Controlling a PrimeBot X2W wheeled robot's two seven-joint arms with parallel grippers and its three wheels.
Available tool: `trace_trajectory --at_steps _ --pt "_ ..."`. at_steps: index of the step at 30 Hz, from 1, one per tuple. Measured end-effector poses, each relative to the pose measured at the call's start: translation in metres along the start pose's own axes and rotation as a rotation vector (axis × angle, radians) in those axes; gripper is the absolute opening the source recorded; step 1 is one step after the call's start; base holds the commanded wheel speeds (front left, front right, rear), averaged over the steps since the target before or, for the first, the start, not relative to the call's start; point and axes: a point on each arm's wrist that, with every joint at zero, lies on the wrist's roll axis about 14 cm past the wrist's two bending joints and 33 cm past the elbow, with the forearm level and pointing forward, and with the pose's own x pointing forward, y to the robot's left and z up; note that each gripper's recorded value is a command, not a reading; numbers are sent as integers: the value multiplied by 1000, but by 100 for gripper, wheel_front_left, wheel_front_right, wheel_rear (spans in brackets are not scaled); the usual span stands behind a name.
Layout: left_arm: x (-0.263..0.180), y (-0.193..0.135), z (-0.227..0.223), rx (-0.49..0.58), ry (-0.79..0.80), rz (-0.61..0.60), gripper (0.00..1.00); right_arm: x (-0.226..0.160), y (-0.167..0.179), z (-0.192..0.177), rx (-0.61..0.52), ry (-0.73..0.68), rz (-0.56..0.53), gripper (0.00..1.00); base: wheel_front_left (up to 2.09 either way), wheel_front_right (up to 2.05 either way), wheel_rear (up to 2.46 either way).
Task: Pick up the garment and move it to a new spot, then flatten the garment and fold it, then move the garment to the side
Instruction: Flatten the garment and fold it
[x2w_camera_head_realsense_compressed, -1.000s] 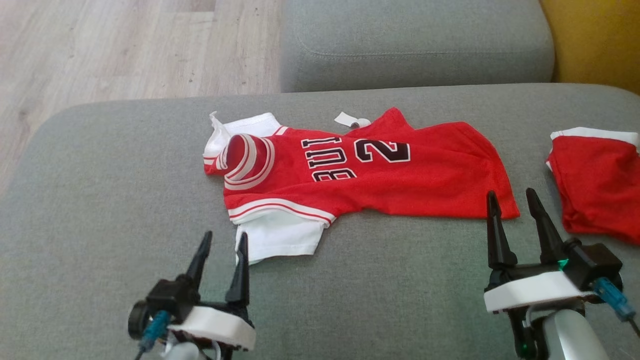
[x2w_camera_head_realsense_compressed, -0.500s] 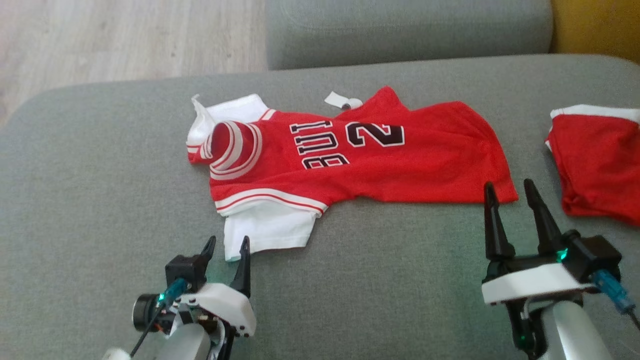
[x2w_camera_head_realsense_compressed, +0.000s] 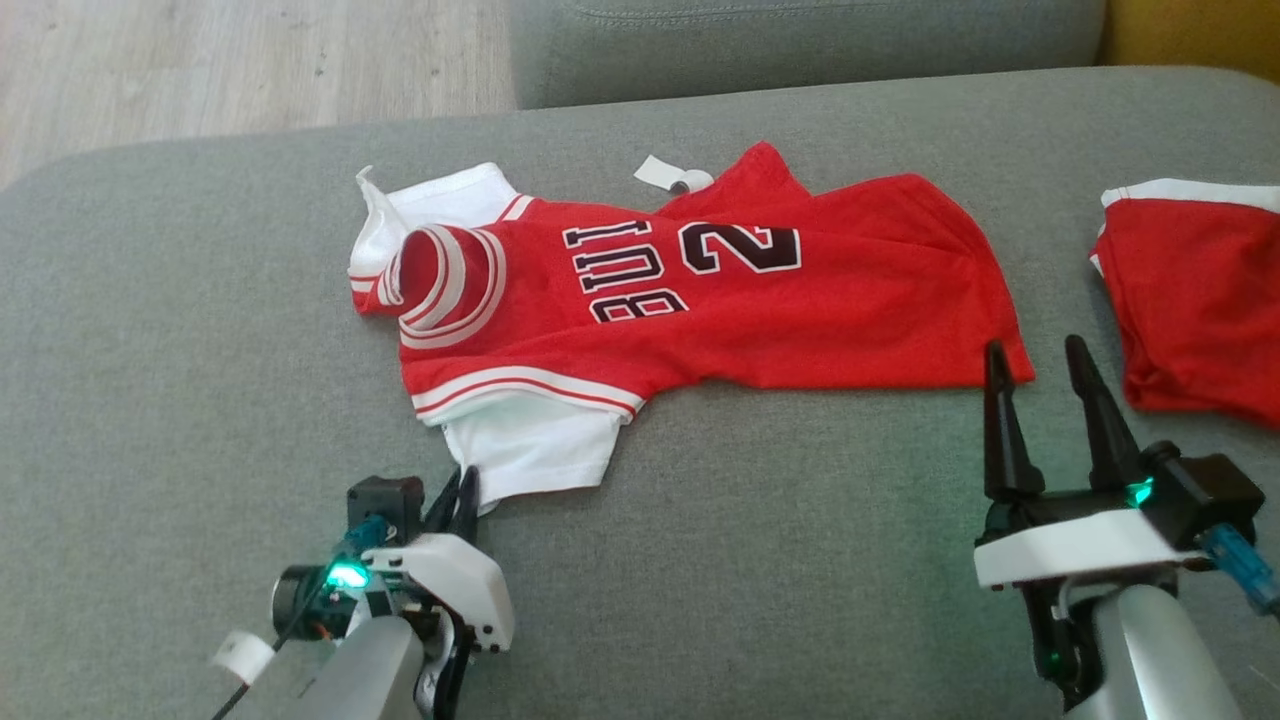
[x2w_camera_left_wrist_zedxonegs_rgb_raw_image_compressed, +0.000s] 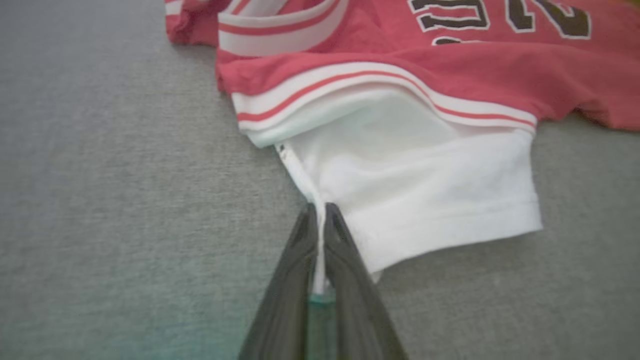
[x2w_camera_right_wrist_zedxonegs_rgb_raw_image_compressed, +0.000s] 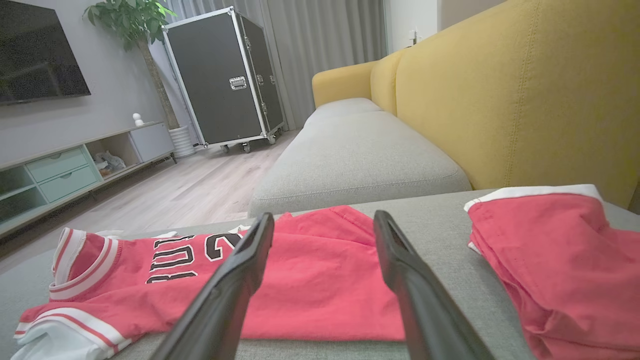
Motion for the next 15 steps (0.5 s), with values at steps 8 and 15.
trace_trajectory --at_steps 8,15 --pt "-8 -9 29 -24 -157 -27 0 -3 -10 6 -11 -14 -31 100 0 0 0" --pt "-23 -6 80 -59 -373 -30 0 -6 -24 -10 -51 46 -69 100 0 0 0"
